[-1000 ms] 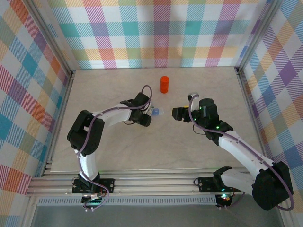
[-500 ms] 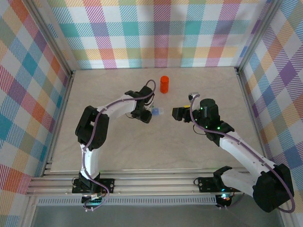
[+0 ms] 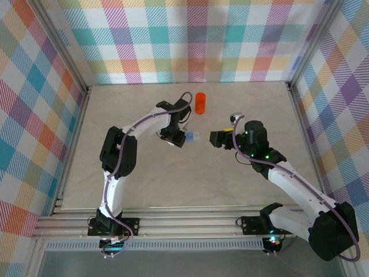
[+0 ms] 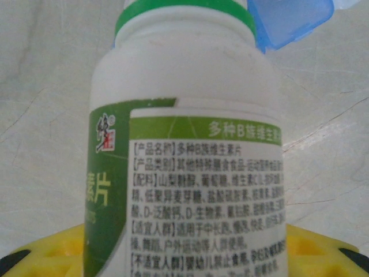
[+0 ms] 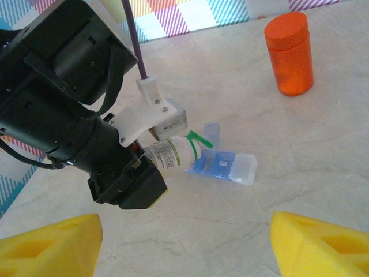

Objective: Sort the pills into containers

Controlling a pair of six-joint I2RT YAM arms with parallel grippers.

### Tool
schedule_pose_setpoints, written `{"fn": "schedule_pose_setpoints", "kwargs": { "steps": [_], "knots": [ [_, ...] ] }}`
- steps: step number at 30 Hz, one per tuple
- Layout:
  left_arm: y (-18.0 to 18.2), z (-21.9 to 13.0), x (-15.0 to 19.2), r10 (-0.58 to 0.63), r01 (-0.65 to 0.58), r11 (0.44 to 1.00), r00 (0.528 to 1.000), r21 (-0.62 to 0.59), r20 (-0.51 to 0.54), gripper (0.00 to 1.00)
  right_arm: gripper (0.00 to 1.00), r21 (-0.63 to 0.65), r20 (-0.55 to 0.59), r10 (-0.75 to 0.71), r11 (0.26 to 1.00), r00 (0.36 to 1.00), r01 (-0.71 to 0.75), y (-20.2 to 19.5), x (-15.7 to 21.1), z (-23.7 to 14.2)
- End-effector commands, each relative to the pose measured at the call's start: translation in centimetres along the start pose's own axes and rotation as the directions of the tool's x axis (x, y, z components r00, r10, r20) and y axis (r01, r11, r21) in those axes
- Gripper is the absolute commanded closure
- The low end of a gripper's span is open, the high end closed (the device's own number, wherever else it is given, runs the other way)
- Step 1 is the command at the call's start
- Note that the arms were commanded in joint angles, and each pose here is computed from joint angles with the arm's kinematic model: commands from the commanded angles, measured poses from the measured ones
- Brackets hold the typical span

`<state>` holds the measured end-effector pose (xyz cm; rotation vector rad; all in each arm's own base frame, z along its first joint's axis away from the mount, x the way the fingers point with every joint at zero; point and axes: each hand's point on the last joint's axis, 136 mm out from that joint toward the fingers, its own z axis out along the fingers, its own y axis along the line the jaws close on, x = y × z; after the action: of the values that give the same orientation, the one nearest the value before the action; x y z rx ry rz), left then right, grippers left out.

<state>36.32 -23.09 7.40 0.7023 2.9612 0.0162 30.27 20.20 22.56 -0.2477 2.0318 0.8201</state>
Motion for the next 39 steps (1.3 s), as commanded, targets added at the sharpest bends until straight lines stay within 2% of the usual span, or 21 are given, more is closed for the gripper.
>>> {"fn": "schedule_pose_setpoints", "kwargs": {
  "steps": [1, 15, 20, 27, 39],
  "knots": [
    [0.0, -0.6, 1.4, -0.017, 0.017, 1.0, 0.996, -0.001, -0.087, 1.0, 0.23, -0.04, 0.024, 0.006, 0.999, 1.0, -0.005, 0.8, -0.5, -0.3],
    [-0.5, -1.3, 0.9, -0.038, 0.032, 0.999, 0.99, -0.044, -0.139, 1.0, 0.23, -0.045, 0.023, 0.009, 0.999, 1.0, -0.008, 0.9, -0.3, -0.3],
    [-0.1, -1.3, 0.4, -0.08, 0.07, 0.995, 0.987, -0.075, -0.137, 1.0, 0.23, -0.047, 0.023, 0.011, 0.999, 1.0, -0.01, 0.9, -0.3, -0.4],
    [-1.6, -0.6, 0.7, -0.14, 0.138, 0.99, 0.97, -0.028, -0.196, 1.0, 0.23, -0.052, 0.023, 0.015, 0.999, 1.0, -0.014, 0.9, -0.3, -0.3],
    [-2.4, -0.9, -0.3, -0.14, 0.141, 0.99, 0.98, -0.006, -0.142, 1.0, 0.23, -0.057, 0.014, 0.021, 0.998, 1.0, -0.02, 0.9, -0.1, 0.0]
  ]
}}
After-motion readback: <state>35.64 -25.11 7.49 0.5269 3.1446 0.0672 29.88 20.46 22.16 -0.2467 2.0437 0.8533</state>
